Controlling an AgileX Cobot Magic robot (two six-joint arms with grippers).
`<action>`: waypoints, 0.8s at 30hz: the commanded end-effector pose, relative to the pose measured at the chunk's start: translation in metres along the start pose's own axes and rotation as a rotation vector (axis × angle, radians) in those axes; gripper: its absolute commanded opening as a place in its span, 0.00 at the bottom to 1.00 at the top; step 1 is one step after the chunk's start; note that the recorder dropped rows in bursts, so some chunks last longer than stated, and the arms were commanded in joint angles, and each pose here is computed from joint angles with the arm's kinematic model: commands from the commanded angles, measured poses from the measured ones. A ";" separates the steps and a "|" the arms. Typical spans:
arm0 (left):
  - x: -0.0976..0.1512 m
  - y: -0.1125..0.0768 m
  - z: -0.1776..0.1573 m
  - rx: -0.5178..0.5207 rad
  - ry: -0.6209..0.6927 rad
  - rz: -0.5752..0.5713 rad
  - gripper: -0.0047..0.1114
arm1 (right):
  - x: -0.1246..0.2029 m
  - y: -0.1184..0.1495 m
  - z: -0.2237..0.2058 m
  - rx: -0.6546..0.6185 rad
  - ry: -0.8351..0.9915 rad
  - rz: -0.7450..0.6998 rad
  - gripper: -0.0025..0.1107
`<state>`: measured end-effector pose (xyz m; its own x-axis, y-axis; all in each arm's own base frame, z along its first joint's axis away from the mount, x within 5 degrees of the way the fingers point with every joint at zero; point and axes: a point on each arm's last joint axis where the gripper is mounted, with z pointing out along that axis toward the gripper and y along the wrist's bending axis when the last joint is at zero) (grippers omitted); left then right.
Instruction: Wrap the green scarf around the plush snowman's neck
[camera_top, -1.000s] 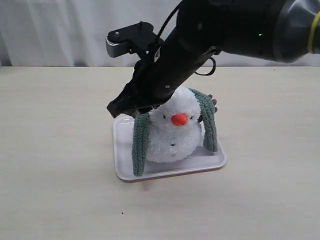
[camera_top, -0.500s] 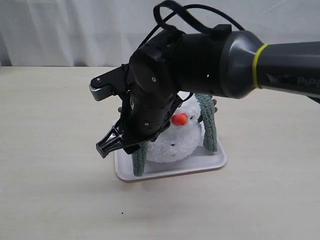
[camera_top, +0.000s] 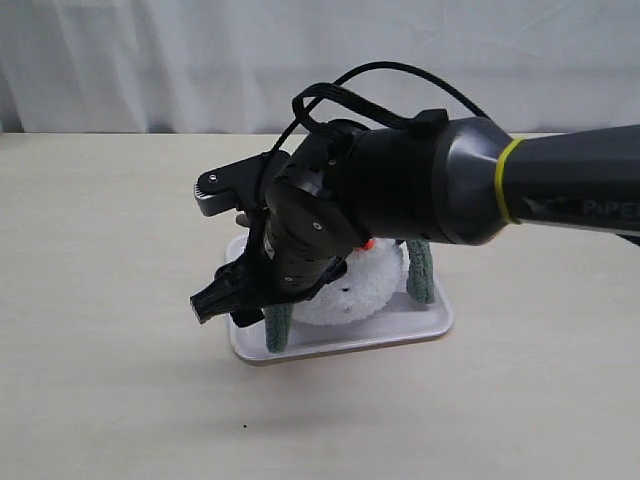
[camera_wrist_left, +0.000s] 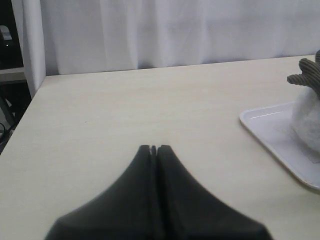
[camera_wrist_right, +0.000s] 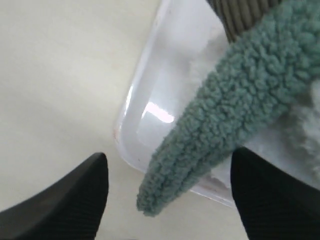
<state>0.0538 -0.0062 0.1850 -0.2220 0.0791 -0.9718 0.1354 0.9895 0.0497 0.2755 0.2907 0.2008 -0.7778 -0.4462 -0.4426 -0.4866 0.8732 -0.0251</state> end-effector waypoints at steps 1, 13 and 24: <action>0.000 0.000 0.000 -0.002 -0.010 -0.006 0.04 | 0.001 0.003 0.008 -0.011 -0.013 0.014 0.59; 0.000 0.000 0.000 -0.002 -0.010 -0.006 0.04 | 0.011 0.007 0.048 0.003 0.045 0.013 0.57; 0.000 0.000 0.000 -0.002 -0.010 -0.006 0.04 | 0.020 -0.001 0.042 0.079 0.154 -0.082 0.06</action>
<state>0.0538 -0.0062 0.1850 -0.2220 0.0791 -0.9718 0.1354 0.9895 0.0497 0.2807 0.2946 0.1517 -0.8042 -0.4889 -0.3381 -0.4924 0.8665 -0.0818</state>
